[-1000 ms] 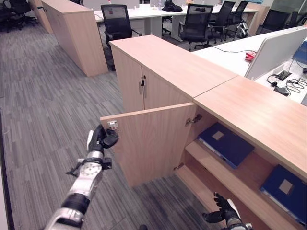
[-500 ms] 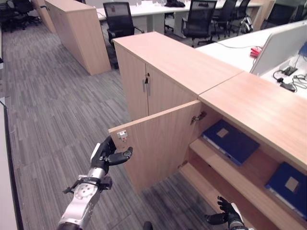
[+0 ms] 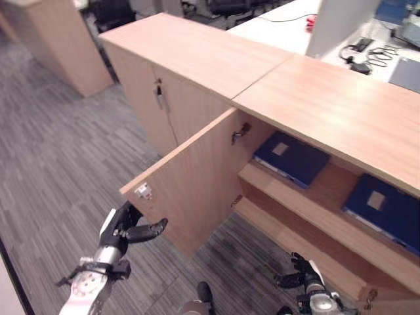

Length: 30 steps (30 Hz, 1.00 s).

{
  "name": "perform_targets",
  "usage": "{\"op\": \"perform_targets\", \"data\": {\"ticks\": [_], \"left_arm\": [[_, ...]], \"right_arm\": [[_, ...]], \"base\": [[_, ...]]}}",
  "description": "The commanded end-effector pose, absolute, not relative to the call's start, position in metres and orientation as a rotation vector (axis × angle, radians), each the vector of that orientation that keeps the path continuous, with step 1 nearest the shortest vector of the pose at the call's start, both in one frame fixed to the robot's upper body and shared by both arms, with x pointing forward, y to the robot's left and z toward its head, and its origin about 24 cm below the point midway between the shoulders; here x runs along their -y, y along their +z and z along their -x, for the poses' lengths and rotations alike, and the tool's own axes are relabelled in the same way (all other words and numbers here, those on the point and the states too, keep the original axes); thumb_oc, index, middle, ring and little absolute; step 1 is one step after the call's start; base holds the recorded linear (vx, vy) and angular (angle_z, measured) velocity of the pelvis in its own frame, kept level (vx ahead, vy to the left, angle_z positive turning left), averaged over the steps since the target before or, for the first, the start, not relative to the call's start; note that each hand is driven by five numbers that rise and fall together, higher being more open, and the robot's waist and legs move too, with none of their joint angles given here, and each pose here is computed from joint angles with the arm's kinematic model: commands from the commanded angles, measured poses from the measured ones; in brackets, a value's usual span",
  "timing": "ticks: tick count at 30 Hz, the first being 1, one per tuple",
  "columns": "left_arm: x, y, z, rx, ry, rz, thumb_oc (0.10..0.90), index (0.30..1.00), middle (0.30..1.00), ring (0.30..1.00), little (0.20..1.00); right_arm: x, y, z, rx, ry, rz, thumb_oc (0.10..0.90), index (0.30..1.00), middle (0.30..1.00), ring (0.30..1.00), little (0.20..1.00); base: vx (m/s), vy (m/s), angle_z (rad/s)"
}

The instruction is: Put the empty folder in the office cabinet

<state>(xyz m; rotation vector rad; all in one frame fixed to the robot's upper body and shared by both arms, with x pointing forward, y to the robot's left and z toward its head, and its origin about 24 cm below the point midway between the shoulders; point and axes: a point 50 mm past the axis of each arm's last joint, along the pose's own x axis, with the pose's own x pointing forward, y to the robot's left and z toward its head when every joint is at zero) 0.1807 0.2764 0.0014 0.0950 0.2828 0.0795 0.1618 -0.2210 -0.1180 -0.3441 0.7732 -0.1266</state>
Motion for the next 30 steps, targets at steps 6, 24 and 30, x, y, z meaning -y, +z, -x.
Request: {"op": "perform_targets", "data": {"ticks": [6, 24, 30], "left_arm": [[-0.195, 0.026, -0.212, -0.078, -0.299, -0.036, 0.800, 0.900, 0.900, 0.900, 0.900], [-0.182, 0.010, -0.220, -0.103, -0.207, 0.050, 0.800, 0.900, 0.900, 0.900, 0.900], [-0.204, 0.002, -0.239, -0.128, -0.048, 0.019, 0.800, 0.900, 0.900, 0.900, 0.900]], "right_arm": [[0.230, -0.092, -0.191, -0.606, -0.131, 0.366, 0.800, 0.900, 0.900, 0.900, 0.900], [0.240, -0.088, -0.202, -0.618, -0.084, 0.489, 0.800, 0.900, 0.900, 0.900, 0.900], [0.232, -0.096, -0.190, -0.651, -0.015, 0.511, 0.800, 0.900, 0.900, 0.900, 0.900]], "base": [[-0.01, -0.149, -0.44], [0.06, -0.095, -1.07], [0.15, 0.056, -0.45]]}}
